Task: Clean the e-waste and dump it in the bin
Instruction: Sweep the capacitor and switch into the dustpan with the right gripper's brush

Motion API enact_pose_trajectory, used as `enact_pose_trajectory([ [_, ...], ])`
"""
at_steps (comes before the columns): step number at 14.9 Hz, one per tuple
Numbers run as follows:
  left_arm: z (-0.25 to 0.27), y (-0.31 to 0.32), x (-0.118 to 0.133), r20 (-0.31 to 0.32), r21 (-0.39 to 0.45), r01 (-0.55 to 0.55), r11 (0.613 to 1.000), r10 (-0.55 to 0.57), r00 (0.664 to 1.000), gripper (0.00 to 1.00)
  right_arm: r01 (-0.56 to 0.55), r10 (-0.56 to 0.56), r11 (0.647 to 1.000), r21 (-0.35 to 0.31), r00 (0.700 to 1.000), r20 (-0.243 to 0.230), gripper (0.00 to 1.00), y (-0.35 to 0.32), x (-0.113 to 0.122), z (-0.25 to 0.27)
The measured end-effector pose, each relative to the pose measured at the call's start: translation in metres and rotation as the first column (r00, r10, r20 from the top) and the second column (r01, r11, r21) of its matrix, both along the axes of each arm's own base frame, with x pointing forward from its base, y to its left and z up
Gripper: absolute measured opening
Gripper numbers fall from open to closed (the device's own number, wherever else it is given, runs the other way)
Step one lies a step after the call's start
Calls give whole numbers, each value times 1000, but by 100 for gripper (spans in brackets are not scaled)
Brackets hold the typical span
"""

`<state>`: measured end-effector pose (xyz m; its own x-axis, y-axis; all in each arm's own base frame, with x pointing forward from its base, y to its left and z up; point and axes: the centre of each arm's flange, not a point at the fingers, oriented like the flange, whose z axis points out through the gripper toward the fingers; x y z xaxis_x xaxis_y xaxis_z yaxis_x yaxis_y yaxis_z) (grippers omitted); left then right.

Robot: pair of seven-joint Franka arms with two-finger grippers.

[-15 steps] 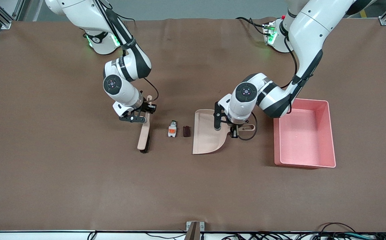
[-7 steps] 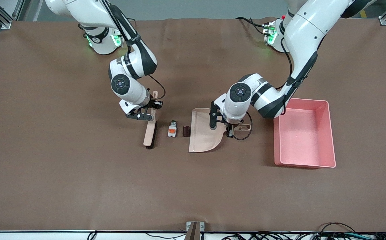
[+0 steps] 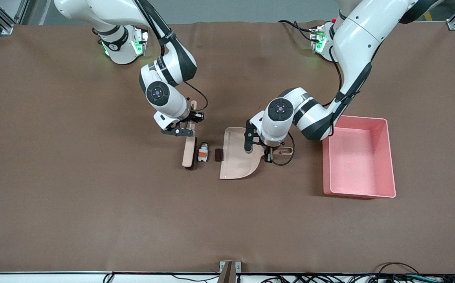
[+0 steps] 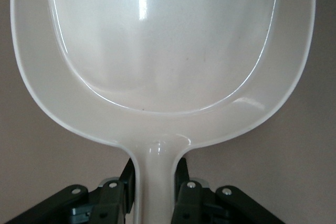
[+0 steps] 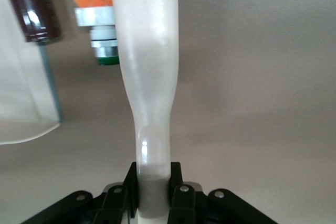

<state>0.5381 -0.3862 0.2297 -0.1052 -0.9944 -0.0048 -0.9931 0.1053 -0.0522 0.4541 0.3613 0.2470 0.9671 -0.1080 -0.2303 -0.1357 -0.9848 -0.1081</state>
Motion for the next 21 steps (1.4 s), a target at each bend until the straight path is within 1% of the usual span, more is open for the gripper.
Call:
enact_pose_trajectory([
  [2,-1,-3,-1,-1,-1,4,1000,-4,1000,33,-12,12,1000,-4,1000,-20,26,8,3,1],
  [7,-1,-8,-1,1,-3,-1,1000,1,1000,33,-12,11,1000,-26,999,-37,26,11,4,-15],
  [11,-2,-11,-3,8,9,-7,1000,7,1000,33,-7,6,999,-34,999,-36,26,12,5,-18],
  [16,-2,-11,-3,8,10,-7,1000,7,1000,33,-9,8,999,-38,1000,-29,26,32,-2,-17],
  [20,-2,-11,-3,8,10,-7,1000,7,1000,33,-27,27,999,-18,1000,-7,26,70,2,-20],
  [21,-2,-11,-3,8,11,-7,1000,7,1000,33,-10,10,1000,-1,1000,-11,26,82,3,-22],
])
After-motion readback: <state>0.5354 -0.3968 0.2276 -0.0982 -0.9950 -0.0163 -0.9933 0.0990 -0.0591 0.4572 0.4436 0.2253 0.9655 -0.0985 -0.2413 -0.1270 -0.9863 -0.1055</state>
